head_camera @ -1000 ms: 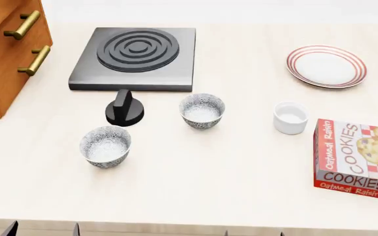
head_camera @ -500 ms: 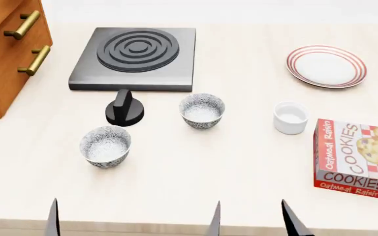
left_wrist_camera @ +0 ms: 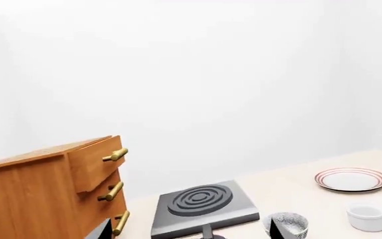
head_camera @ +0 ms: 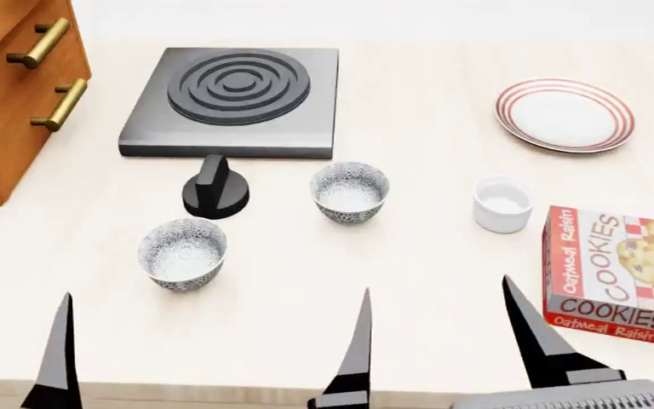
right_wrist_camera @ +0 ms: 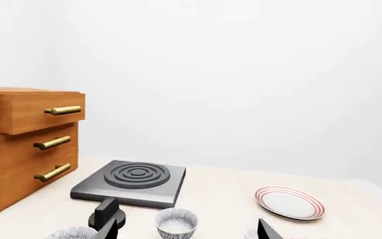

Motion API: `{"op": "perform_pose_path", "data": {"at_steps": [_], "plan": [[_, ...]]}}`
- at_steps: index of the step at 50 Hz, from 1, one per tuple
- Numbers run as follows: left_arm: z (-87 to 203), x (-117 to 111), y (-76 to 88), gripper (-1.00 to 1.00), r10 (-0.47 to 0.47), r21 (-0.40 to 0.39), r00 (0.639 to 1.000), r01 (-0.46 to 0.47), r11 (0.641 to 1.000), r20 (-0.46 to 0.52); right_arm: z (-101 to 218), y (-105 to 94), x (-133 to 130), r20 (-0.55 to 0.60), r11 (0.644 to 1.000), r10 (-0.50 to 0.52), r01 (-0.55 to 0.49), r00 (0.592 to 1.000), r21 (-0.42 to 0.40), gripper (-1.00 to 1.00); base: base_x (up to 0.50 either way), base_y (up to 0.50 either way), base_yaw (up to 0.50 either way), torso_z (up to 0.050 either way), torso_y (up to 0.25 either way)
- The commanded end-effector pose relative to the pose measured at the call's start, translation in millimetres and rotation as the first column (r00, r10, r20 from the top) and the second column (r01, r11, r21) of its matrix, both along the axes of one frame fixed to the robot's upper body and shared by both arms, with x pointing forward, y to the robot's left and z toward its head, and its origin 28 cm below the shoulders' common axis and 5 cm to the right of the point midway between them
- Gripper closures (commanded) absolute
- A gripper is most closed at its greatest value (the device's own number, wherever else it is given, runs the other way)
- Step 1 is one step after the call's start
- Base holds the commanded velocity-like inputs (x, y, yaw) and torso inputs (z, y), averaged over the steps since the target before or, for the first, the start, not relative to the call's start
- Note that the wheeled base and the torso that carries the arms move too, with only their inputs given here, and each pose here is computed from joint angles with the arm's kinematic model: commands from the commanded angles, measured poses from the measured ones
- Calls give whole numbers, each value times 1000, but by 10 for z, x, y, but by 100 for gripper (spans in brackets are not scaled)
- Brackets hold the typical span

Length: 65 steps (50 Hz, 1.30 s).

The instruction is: Pick the akita bowl next to the ramekin and place it on the plate.

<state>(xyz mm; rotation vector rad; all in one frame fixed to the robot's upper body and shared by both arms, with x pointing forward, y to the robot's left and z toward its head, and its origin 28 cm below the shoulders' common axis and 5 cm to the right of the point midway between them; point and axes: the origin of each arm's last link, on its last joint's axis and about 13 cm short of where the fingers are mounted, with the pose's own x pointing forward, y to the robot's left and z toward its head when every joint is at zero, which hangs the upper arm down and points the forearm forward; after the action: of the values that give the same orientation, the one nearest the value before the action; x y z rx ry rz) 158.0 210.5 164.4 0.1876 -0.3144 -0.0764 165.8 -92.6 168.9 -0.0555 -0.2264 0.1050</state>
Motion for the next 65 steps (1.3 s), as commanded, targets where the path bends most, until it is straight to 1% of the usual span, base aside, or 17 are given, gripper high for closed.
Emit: {"op": "perform_pose_path", "data": {"at_steps": [1, 3, 11, 25, 36, 65], "plan": [[99, -8, 46, -100, -2, 4, 1000, 2, 1000, 28, 190, -36, -121, 19, 1000, -9, 10, 1000, -23, -100, 0, 0, 0, 0, 0], [98, -11, 44, -100, 0, 7, 1000, 0, 1000, 29, 203, -42, -122, 13, 1000, -5, 5, 1000, -9, -100, 0, 0, 0, 0, 0], [102, -7, 44, -100, 2, 3, 999, -2, 1000, 33, 188, -45, -110, 29, 1000, -14, 15, 999, -6, -100, 0, 0, 0, 0, 0], [107, -1, 58, -100, 13, 4, 999, -13, 1000, 31, 158, -56, -84, 11, 1000, -22, 22, 1000, 20, -100, 0, 0, 0, 0, 0], [109, 1, 62, -100, 18, 3, 999, -18, 1000, 31, 184, -73, -88, 34, 999, -30, 29, 999, 40, -100, 29, 0, 0, 0, 0], [101, -5, 65, -100, 24, 13, 999, -24, 1000, 22, 162, -79, -92, 29, 999, -35, 34, 999, 40, -100, 231, 0, 0, 0, 0]]}}
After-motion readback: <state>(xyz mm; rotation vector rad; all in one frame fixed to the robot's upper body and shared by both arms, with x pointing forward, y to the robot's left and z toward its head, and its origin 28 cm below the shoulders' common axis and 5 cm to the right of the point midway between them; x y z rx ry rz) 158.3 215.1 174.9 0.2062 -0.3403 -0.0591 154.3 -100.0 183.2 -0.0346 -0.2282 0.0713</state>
